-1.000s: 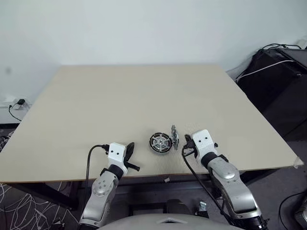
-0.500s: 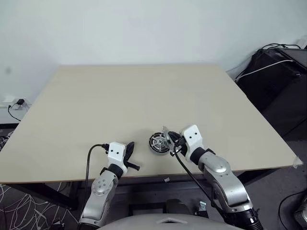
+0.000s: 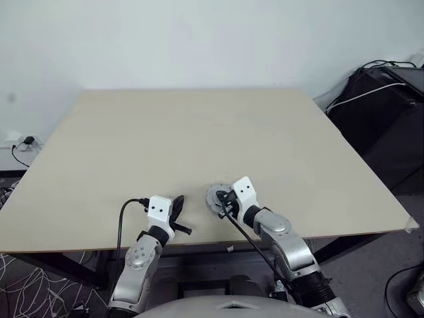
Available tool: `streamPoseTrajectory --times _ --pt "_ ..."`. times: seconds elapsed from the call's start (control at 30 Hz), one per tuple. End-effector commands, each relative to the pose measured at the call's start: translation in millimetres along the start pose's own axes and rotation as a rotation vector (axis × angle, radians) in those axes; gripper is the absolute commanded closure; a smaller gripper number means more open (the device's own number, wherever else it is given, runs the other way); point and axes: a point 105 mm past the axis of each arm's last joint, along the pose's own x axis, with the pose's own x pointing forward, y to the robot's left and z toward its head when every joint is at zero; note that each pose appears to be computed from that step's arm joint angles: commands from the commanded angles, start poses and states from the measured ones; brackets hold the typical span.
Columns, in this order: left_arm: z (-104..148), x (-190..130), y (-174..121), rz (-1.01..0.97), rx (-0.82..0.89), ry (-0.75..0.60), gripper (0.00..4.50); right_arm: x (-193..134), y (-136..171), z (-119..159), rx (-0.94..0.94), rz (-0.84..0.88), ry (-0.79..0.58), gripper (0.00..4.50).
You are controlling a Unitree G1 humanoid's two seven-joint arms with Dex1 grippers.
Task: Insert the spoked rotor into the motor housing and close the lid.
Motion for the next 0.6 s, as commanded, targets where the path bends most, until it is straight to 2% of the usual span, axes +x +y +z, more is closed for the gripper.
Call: streamPoseTrajectory --times 0.03,0.1,0.27,0.4,0.6 --pt "19.5 2.7 -0.1 0.000 0.013 -0.069 4.50 2.9 -2.5 5.4 -0.003 -0.002 -0.020 4.47" --pt "19.5 2.5 -0.1 0.000 0.012 -0.069 4.50 1.8 -1.9 10.7 -0.018 0.003 -0.039 4.47" --pt "18.1 2.0 -1.4 -0.001 0.011 -0.064 4.50 -12.6 0.7 44.8 -0.095 0.041 -0.155 4.47" --pt "16.8 2.0 -2.7 -0.003 0.007 -0.061 4.50 -24.3 -1.8 55.6 -0.150 0.068 -0.173 3.60" --pt "16.8 3.5 -4.8 -0.011 0.005 -0.062 4.50 -29.9 -11.3 40.8 -0.185 0.120 -0.094 1.60"
